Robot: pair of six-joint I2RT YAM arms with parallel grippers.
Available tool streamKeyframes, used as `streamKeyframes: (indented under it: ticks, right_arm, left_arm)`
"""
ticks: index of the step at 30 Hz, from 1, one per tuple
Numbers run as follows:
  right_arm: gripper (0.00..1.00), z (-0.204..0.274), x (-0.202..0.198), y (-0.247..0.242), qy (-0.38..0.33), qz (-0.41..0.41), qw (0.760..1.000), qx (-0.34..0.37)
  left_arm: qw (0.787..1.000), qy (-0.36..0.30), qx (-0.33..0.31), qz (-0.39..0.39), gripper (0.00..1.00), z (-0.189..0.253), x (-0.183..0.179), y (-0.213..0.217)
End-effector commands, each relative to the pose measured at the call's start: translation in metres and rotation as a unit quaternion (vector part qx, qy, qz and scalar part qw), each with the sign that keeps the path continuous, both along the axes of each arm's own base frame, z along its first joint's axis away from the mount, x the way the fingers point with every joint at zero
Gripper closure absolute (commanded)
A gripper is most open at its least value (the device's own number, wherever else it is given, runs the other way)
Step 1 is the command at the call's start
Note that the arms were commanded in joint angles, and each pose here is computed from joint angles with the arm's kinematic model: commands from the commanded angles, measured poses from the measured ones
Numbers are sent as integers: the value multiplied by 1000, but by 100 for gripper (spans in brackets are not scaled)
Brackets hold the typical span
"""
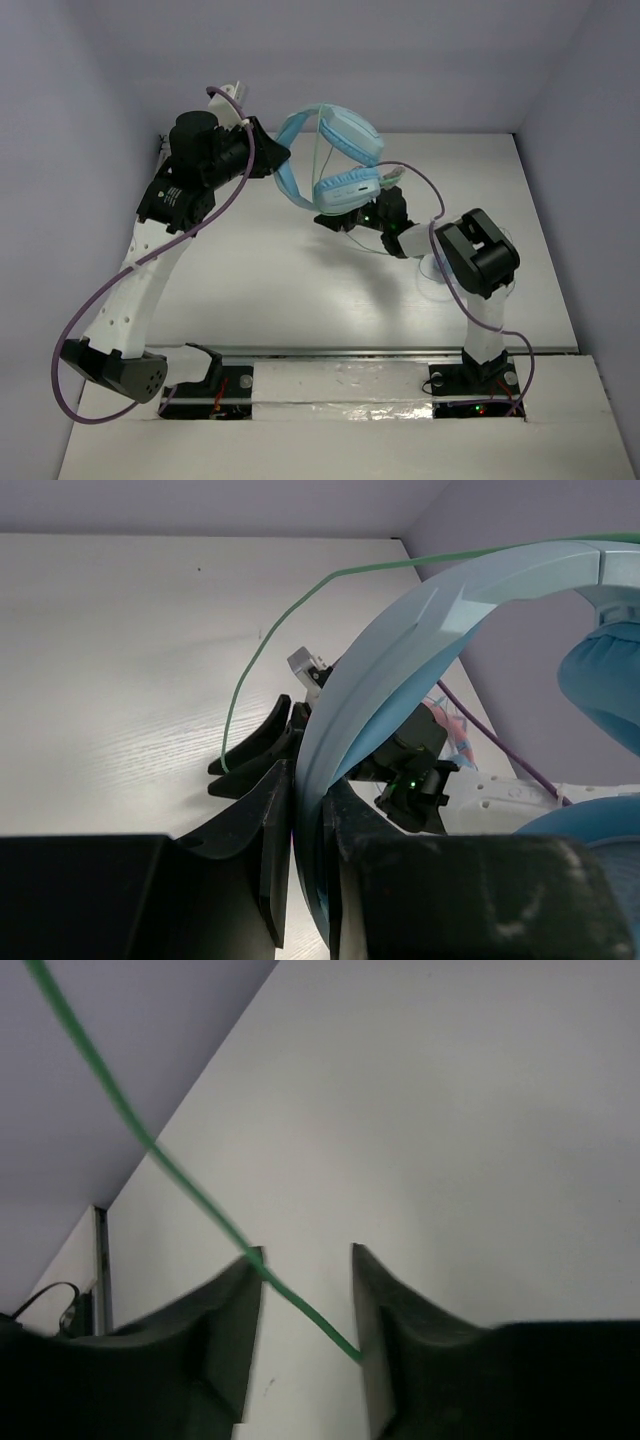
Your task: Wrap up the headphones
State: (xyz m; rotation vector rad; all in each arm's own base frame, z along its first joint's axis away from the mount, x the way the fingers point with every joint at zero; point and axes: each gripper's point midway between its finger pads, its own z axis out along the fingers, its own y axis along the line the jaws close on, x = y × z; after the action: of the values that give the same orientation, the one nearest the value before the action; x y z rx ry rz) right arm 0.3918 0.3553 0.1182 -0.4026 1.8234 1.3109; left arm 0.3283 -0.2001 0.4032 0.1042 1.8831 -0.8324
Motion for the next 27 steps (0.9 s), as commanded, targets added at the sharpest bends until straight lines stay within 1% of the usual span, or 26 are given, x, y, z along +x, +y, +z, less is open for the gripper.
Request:
streamKeyframes:
  ticks: [1,3,4,5,6,7,10,11,13,14,15,16,18,19,21,22,23,27]
  right_arm:
    - [64,16,-5,4,-22,25,999,26]
    - [85,20,-14,2,-20,32,999,36]
    - [89,27,-18,0,-29,31,998,48]
    - [92,21,-30,0,-14,36,998,47]
    - [98,22,-35,2,-13,38,998,46]
    - [100,28,-37,0,-12,35,998,45]
    - [100,25,-64,7,-2,41,999,20]
    - [100,26,-64,5,2,36,999,12]
    - [100,17,-82,12,21,43,999,-16]
    - [100,24,-90,14,5,47,999,-24]
    - [100,23,-102,22,5,48,998,-37]
    - [100,12,-115,20,21,52,997,-61]
    - [100,20,-129,21,11,51,996,-71]
    - [100,13,-146,22,23,62,994,-86]
    - [100,21,-159,22,21,64,994,-90]
    - [100,15,-168,19,33,66,992,-106]
    - [100,16,-182,23,29,78,990,-115]
    - [100,32,-204,14,16,65,987,-145]
  left_arm:
    - [996,-77,-46,20,100,63,-2,6]
    - [995,-78,-41,37,100,63,4,11]
    - [995,-76,-37,57,100,62,11,15]
    - [994,-77,-35,67,100,62,14,18]
    - [993,-77,-35,81,100,61,20,23]
    - [991,-78,-38,103,100,60,28,27]
    - [984,-73,-49,152,100,51,49,43]
    - [983,-71,-56,159,100,50,53,46]
    - [980,-68,-73,174,100,43,67,57]
    - [978,-63,-85,181,100,40,71,60]
    - [976,-61,-88,187,100,37,75,64]
    - [973,-58,-88,203,100,30,82,71]
    - [968,-54,-88,230,100,24,89,84]
    - [961,-53,-85,259,100,17,95,97]
    - [957,-50,-85,273,100,10,98,101]
    - [953,-47,-80,289,100,3,102,106]
    - [951,-43,-74,296,100,-2,104,108]
    - [947,-25,-47,316,100,-24,110,116]
